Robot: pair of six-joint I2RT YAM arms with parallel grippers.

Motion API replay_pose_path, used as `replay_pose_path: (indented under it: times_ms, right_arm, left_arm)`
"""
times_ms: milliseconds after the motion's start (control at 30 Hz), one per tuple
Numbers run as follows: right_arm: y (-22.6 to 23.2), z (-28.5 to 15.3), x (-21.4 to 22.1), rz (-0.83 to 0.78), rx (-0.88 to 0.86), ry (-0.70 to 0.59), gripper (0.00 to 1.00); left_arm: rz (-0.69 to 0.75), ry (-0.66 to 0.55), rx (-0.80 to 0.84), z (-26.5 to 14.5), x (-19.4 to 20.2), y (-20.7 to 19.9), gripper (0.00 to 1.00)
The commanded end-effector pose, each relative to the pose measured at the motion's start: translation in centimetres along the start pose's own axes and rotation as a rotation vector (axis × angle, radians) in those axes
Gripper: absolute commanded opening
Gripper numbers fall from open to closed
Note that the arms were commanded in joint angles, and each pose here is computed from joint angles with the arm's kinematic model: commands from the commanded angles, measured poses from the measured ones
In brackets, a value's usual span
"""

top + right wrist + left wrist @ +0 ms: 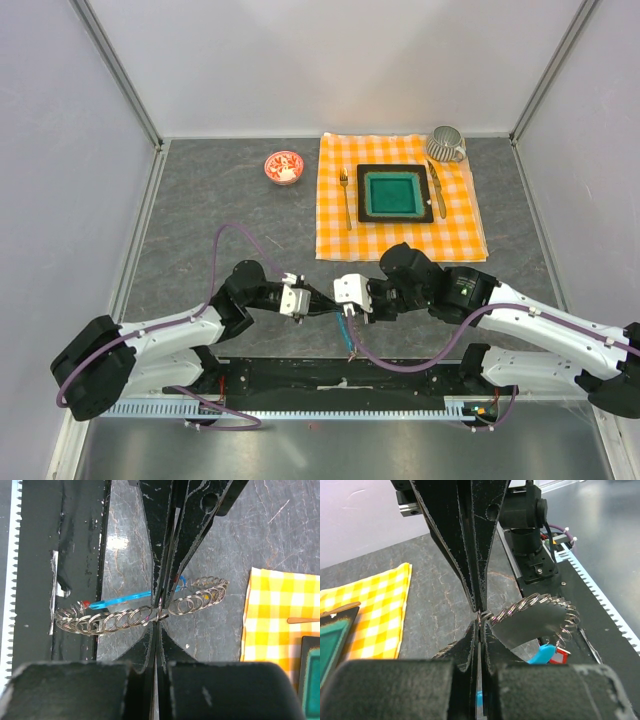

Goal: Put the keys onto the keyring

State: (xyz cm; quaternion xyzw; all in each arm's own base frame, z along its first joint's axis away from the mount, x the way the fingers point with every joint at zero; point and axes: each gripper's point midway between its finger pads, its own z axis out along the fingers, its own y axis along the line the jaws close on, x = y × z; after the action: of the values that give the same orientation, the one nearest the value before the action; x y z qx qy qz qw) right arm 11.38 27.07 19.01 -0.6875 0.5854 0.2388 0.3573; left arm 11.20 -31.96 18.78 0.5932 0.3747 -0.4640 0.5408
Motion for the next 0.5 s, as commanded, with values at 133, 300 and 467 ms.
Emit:
replay_pose_path:
  times_ms: [133, 300, 467]
  right_arm:
    - [-0.6, -0.4, -2.7, -0.054, 0.013, -0.094, 0.00]
    - [-0.9, -0.8, -2.8, -0.057, 0.036, -0.098, 0.00]
    - [-1.0, -0.8, -2.8, -0.053, 0.046, -0.093, 0.00]
  left_arm:
    - [0.098, -0.061, 0.041, 0.7, -2.8, 0.6, 0.02]
    - [0.067, -0.019, 0.001, 0.7, -2.1, 1.4, 0.02]
    - [0.022, 0.046, -0.032, 0.3, -0.8, 1.7, 0.02]
